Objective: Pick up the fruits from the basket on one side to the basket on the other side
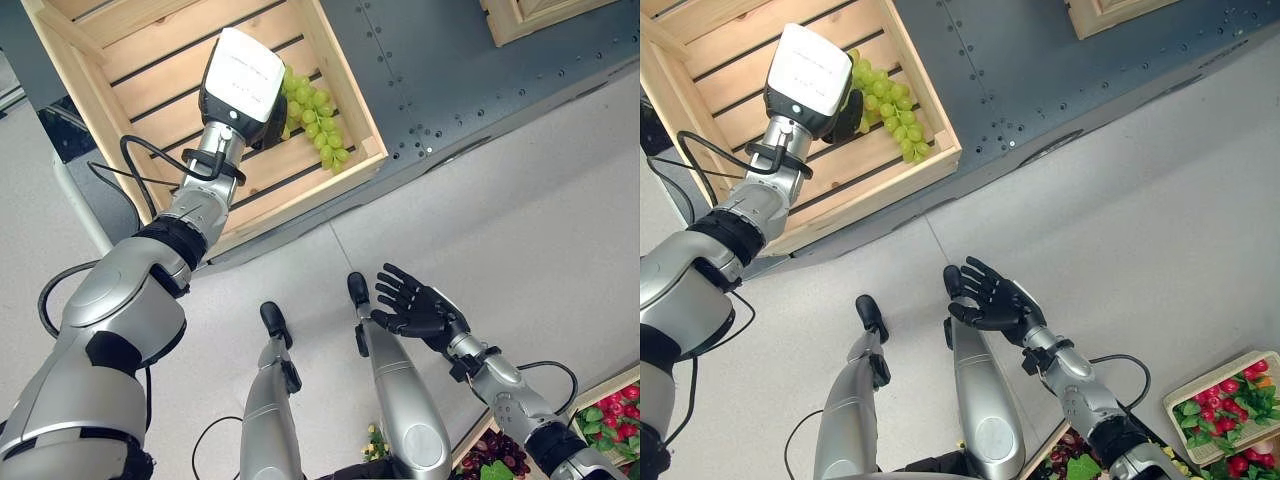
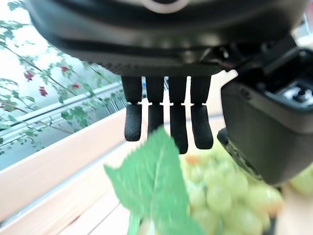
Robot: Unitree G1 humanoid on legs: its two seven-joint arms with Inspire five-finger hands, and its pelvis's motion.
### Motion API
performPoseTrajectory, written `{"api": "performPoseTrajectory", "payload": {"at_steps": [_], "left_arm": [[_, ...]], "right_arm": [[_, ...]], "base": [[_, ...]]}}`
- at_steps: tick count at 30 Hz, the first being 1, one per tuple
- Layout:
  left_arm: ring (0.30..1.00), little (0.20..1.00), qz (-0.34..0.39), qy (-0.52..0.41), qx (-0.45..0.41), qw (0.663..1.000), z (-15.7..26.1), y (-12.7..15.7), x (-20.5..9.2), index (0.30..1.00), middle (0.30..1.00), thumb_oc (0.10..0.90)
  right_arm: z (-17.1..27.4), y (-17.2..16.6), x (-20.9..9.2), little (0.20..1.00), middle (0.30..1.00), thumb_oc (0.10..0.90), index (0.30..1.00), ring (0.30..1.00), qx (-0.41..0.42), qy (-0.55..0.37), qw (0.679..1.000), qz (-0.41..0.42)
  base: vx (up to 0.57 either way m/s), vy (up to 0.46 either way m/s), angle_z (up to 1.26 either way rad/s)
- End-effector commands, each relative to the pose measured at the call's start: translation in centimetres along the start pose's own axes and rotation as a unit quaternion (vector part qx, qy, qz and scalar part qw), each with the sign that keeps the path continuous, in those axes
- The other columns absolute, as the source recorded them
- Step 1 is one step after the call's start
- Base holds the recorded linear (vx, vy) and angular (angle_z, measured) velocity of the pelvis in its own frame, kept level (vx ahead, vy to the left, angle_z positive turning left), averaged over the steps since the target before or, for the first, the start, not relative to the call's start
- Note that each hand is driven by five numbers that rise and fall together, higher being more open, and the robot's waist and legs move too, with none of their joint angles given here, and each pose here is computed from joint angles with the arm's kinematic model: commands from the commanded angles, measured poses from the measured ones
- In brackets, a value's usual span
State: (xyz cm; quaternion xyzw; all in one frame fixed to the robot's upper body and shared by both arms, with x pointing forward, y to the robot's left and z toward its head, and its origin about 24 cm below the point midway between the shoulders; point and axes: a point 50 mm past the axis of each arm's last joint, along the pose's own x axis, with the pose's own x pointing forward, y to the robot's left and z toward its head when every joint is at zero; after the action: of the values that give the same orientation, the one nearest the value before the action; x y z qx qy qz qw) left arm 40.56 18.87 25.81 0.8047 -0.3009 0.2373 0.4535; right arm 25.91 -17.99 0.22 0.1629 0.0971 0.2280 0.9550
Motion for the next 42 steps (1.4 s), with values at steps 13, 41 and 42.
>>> {"api": "performPoseTrajectory", "payload": {"at_steps": [13,41,42], "left_arm": [[0.900,0.900,0.118,0.052,0.030,0.991,-4.4,3.3,1.1,0.900,0.900,0.800],[0.900,0.900,0.105,-0.028,0.050,0.993,-2.5,4.1,2.5,0.900,0.900,0.800],[0.900,0.900,0.101,-0.032,0.050,0.993,-2.3,4.1,2.6,0.900,0.900,0.800]], "right_arm": [[1.0,1.3,-0.4,0.900,0.900,0.800,0.900,0.900,0.010,-0.054,0.998,0.021],[1.0,1.4,-0.2,0.900,0.900,0.800,0.900,0.900,0.008,-0.050,0.998,0.027],[1.0,1.5,-0.2,0.900,0.900,0.800,0.900,0.900,0.007,-0.050,0.998,0.028]], "base": [[-0.01,-0.007,0.02],[0.00,0.000,0.00],[0.00,0.003,-0.03]]}}
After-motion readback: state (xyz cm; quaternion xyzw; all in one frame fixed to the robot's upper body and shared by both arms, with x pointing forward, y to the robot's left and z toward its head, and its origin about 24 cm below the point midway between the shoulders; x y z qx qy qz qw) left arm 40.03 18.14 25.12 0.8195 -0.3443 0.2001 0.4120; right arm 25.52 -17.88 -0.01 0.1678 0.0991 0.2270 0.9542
